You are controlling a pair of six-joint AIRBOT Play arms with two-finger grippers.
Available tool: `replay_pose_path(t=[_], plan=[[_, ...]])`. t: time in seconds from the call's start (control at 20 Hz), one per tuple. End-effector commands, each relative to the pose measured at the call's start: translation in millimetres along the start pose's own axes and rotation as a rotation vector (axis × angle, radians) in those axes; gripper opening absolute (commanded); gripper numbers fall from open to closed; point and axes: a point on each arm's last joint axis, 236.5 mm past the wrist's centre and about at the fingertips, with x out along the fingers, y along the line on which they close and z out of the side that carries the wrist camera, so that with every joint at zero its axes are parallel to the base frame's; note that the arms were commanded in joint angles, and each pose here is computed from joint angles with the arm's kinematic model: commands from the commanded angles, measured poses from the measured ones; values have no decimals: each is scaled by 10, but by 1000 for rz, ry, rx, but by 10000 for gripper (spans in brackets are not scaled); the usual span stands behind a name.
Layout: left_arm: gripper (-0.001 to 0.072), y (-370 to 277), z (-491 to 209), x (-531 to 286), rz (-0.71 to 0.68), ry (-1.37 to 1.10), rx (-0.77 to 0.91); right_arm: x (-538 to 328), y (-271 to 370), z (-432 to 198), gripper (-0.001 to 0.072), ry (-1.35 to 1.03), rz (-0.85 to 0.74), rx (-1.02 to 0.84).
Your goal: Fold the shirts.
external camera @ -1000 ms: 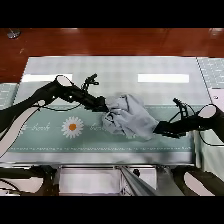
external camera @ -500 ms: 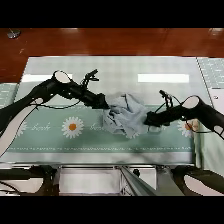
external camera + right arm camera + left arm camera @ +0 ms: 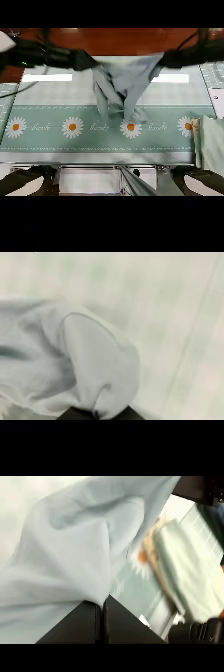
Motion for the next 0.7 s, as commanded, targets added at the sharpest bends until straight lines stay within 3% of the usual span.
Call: replay_pose_path(t=[0.0, 0.2, 0.35, 0.65], plan=[[20, -940, 629, -893, -11, -243, 189, -1340, 662, 722, 24, -293, -11, -181], [20, -1694, 672, -1734, 78, -410, 404, -2441, 1077, 526, 24, -474, -75, -319], [20, -1823, 337, -2105, 190, -402, 418, -2891, 1194, 197, 24, -508, -122, -356], [20, -1749, -432, -2027, 184, -193, 324, -2845, 1189, -315, 24, -407, -107, -328]])
